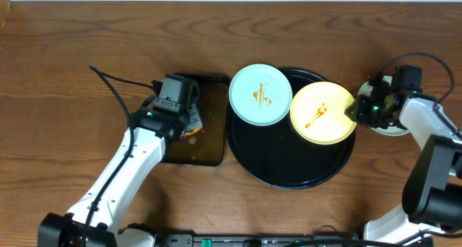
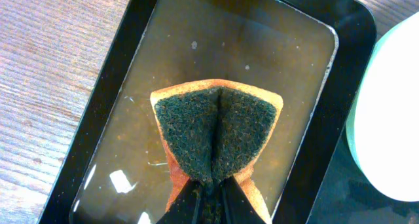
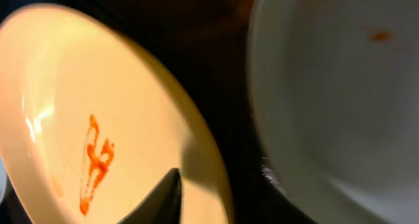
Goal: Clean dirty plates on tray and stack at the side
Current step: 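Move the right gripper back to grip the yellow plate rim, then scrub the yellow plate with the sponge in the left gripper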
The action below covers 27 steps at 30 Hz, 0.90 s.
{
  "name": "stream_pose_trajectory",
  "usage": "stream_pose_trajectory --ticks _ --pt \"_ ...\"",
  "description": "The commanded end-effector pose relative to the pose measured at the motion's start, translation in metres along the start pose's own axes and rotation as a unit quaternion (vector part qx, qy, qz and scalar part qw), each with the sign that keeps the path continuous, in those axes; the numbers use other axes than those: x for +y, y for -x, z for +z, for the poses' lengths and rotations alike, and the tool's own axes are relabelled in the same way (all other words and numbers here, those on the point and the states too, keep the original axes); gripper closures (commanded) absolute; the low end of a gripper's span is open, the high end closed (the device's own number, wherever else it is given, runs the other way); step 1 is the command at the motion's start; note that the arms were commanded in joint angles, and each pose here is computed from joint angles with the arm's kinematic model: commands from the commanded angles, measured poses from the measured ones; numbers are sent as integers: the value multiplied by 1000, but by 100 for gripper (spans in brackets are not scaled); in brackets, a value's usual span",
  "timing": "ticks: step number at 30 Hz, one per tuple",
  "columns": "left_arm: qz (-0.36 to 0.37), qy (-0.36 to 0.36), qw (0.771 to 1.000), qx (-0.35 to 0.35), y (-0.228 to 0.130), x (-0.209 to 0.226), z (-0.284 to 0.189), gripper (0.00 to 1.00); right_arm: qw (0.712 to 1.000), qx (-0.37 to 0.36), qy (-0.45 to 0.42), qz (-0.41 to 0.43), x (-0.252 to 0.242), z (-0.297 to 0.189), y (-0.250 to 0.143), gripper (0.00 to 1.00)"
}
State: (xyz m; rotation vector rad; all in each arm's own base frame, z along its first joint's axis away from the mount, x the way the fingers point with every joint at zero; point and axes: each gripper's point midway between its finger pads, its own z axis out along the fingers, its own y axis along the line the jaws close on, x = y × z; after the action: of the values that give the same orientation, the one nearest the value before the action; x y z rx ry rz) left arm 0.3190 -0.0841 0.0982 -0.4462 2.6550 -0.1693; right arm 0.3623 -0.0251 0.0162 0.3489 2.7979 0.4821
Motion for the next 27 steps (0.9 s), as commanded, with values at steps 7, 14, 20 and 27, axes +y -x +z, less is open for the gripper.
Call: stream_pose_trajectory --ticks 7,14,20,27 --pt "2 7 1000 -2 0 3 1 92 1000 10 21 -5 14 -5 -7 98" --pt "2 5 1000 -1 0 3 1 92 1000 9 23 -8 30 -29 -14 99" --pt "2 -3 1000 -1 1 -1 1 92 996 80 20 -19 50 -25 -52 99" --pt "8 -84 996 28 -9 -33 -2 92 989 146 -10 -36 62 -12 -97 99"
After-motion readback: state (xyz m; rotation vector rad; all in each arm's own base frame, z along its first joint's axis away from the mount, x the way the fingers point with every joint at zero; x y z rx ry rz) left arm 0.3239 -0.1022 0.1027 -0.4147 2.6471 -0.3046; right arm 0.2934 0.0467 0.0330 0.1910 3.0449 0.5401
